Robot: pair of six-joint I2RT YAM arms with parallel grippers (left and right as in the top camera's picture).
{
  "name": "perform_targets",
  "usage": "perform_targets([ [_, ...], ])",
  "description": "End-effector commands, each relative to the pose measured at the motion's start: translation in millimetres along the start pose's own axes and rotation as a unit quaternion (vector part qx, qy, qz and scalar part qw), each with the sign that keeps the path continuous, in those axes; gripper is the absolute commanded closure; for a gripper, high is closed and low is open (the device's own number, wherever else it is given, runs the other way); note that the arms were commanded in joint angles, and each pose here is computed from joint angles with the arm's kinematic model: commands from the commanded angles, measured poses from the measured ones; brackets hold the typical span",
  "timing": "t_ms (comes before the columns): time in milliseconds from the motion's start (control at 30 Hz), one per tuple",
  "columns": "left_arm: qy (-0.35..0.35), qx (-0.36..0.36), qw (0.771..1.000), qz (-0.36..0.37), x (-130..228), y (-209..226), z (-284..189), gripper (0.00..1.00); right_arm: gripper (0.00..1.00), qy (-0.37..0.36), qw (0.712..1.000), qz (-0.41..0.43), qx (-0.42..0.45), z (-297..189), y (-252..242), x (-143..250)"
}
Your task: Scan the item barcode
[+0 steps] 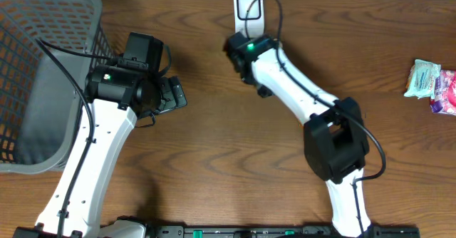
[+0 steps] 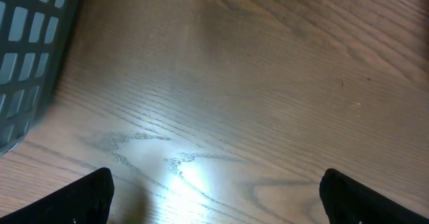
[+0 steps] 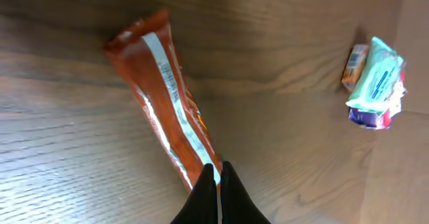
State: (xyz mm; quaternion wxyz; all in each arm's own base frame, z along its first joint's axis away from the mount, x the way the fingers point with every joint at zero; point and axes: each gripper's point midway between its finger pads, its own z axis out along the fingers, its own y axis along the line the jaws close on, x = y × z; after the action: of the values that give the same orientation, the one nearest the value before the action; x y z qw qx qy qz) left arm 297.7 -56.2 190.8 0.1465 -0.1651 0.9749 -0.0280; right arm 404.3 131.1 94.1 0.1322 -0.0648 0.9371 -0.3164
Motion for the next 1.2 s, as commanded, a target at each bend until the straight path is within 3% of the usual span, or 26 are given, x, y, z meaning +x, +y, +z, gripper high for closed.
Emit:
perform_targets([
  [0, -0.006, -0.002, 1.000, -0.008, -2.1, 2.0, -3.2, 0.02, 0.89, -0.012, 0.999, 0.030, 0.009, -2.3, -7.2, -3.1],
  [233, -0.006, -0.002, 1.000, -0.008, -2.1, 2.0, -3.2, 0.02, 0.66, 0.038, 0.991, -0.051, -0.120, 14.8, 22.8, 6.3],
  [333, -0.006, -0.002, 1.000, -0.008, -2.1, 2.0, -3.2, 0.02, 0.58, 0.035, 0.989, -0.057, -0.133, 23.3, 27.9, 5.2],
  [433, -0.006, -0.002, 1.000, -0.008, -2.1, 1.9, -3.2, 0.02, 0.40, 0.021, 0.988, -0.058, -0.144, 31.0, 36.0, 0.7],
  [500, -0.006, -0.002, 1.000, -0.008, -2.1, 2.0, -3.2, 0.02, 0.35, 0.013, 0.987, -0.055, -0.148, 36.0, 41.6, -1.0],
  [833, -0.006, -0.002, 1.000, -0.008, -2.1, 2.0, -3.2, 0.02, 0.32, -0.002, 0.986, -0.070, -0.154, 70.5, 60.2, 10.8],
  [933, -0.006, -0.002, 1.000, -0.008, -2.1, 1.9, -3.2, 0.02, 0.36, 0.007, 0.986, -0.059, -0.157, 84.2, 56.7, 16.1],
  [1033, -0.006, -0.002, 1.000, -0.008, -2.1, 1.9, -3.2, 0.02, 0.48, 0.027, 0.977, -0.066, -0.198, 96.1, 60.9, 26.6],
  [1167, -0.006, -0.002, 1.000, -0.008, -2.1, 1.9, -3.2, 0.02, 0.52, 0.041, 0.976, -0.059, -0.204, 107.8, 53.9, 33.1],
])
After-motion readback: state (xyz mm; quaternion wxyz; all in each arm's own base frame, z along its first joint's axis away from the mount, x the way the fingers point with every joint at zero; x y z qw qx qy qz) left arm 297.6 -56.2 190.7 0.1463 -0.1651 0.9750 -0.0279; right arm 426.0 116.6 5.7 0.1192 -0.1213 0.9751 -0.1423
